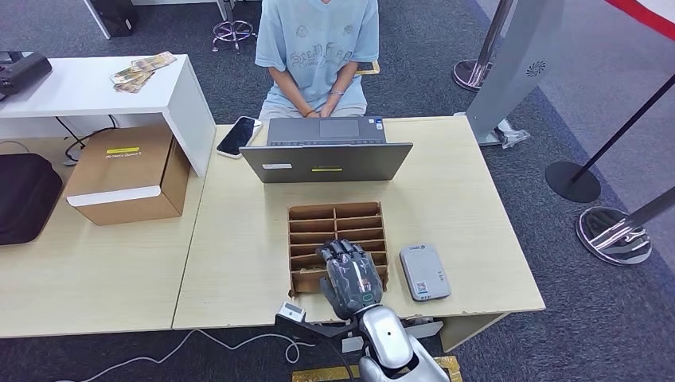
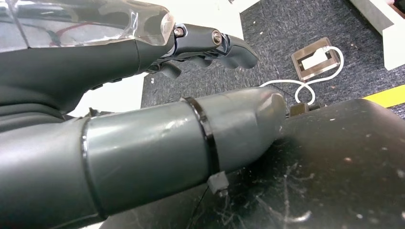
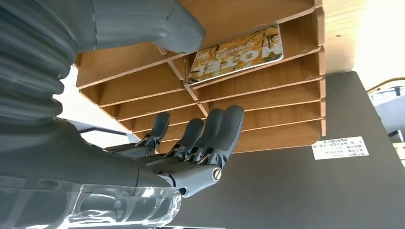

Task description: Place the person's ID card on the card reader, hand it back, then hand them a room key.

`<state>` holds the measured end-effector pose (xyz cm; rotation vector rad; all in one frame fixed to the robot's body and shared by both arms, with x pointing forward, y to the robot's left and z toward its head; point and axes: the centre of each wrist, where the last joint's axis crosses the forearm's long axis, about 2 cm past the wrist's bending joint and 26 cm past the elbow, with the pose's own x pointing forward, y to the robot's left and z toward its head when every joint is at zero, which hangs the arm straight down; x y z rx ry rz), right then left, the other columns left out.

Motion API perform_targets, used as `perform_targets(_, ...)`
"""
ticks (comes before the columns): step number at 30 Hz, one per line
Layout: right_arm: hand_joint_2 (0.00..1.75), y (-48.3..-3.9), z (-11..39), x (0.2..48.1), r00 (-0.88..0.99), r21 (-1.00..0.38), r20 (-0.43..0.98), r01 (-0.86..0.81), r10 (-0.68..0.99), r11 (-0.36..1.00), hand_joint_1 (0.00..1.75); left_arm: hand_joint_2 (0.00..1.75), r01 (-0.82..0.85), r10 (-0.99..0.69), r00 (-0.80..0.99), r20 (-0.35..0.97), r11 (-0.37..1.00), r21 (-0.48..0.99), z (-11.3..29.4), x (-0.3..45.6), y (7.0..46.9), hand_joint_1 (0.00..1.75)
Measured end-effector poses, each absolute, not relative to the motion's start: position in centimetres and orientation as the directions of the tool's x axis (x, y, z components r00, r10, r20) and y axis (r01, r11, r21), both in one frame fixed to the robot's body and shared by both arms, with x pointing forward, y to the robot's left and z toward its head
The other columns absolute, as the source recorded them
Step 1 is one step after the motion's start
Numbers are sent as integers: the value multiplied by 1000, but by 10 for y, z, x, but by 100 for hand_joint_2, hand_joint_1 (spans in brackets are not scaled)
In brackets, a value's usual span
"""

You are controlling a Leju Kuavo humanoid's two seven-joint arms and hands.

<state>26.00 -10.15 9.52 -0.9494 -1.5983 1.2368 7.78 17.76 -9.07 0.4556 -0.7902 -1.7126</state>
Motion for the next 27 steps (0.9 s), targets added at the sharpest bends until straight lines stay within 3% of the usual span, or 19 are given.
perform_targets(18,175,-98,95,260,-322,-983,132,78,937,165,77,0,693,-952,-289,100,-136,708,-91,78,177,0)
perform_targets(24,175,-98,95,260,-322,-984,130,74,938,162,95,0,693,-952,-289,100,-136,708,-91,78,177,0)
perform_targets(27,175,-98,95,260,-322,-984,129,72,938,160,117,0,693,-952,-289,100,-136,708,-91,78,177,0)
